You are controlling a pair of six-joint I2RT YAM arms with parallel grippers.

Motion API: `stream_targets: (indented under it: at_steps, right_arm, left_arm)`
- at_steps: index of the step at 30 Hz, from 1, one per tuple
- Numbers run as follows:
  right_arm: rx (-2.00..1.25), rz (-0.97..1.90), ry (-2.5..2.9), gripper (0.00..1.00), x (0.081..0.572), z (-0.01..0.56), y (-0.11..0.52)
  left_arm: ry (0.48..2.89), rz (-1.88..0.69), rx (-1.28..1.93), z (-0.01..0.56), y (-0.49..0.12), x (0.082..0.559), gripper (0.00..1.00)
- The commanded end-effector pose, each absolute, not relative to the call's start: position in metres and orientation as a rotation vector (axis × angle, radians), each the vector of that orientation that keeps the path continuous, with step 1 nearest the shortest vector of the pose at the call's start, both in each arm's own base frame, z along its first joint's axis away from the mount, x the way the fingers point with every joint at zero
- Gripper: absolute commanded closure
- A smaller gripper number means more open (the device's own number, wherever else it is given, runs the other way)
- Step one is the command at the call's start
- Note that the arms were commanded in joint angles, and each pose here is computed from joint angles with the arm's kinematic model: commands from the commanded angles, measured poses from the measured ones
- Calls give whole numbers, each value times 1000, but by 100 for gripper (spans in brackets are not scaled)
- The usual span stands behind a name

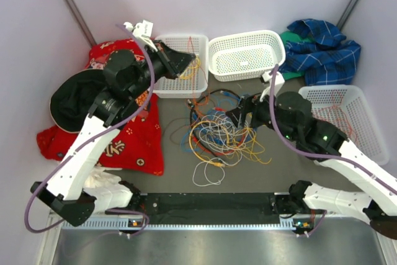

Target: Untangle the cables

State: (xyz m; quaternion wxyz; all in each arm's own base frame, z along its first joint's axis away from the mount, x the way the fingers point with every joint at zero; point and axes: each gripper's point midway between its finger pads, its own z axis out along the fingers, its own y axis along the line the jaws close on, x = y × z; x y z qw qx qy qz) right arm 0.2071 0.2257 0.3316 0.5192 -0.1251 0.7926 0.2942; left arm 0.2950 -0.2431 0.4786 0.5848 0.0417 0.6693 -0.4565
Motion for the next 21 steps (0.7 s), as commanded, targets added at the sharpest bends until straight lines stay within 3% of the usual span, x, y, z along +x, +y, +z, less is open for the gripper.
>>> stream_targets:
  at_steps: [1, 9, 21]
  right_arm:
    - [-378, 866, 1745, 18, 208, 378, 262]
    - [-463, 876, 1715, 18, 218, 376, 307]
    - [-244, 633, 1630, 17, 286, 382, 302]
  left_arm:
    - [1624, -1118, 151, 475, -257, 292, 100]
    - [1622, -1178, 174, 481, -267, 286, 100]
    - [1606, -1298, 284, 493, -273, 242, 100]
